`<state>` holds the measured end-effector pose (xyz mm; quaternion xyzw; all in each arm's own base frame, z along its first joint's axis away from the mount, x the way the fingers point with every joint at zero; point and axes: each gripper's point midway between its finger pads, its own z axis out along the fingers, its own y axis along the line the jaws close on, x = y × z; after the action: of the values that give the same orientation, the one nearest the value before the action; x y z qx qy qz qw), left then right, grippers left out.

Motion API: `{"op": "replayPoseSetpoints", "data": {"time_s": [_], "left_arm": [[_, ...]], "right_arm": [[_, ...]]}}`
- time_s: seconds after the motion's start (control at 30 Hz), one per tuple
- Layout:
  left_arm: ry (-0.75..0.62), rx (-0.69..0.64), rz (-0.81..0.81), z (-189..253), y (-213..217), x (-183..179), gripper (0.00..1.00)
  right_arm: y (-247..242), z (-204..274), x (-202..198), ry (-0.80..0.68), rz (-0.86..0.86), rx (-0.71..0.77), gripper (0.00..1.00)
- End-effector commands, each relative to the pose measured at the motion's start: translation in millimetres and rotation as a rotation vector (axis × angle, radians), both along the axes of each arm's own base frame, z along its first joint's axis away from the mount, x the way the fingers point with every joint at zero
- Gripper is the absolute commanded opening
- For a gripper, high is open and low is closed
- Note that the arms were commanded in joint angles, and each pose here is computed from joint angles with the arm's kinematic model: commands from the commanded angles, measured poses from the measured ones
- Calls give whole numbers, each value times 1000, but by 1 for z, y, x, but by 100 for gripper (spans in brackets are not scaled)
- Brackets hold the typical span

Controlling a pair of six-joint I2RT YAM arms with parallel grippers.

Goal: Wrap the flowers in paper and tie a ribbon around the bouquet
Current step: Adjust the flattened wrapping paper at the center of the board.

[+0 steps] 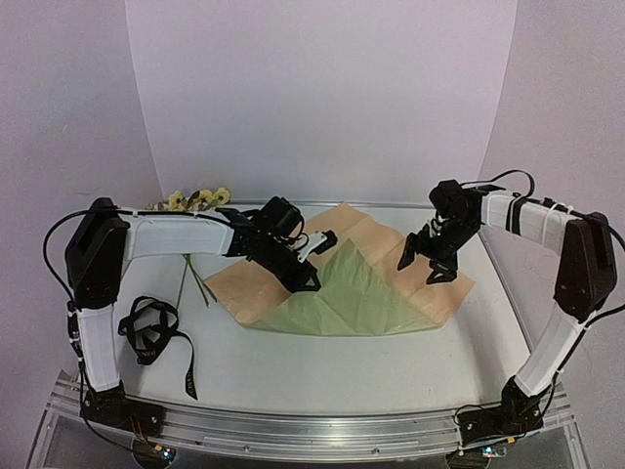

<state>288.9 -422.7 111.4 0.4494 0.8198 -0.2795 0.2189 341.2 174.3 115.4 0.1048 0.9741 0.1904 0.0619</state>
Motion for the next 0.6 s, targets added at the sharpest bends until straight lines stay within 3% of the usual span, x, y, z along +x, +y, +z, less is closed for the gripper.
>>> {"op": "replayPoseSetpoints", "data": {"time_s": [0.0, 0.4, 0.57], "left_arm": [[-213, -92, -77, 53, -14, -23, 0], [-237, 56, -190, 1, -18, -103, 1], [-304, 54, -216, 5, -20, -129, 2]], "right_arm": [[-5, 36, -2, -60, -20, 4, 85], [-6, 45, -22, -43, -17, 35, 85], [-7, 44, -31, -28, -19, 48, 85]]}}
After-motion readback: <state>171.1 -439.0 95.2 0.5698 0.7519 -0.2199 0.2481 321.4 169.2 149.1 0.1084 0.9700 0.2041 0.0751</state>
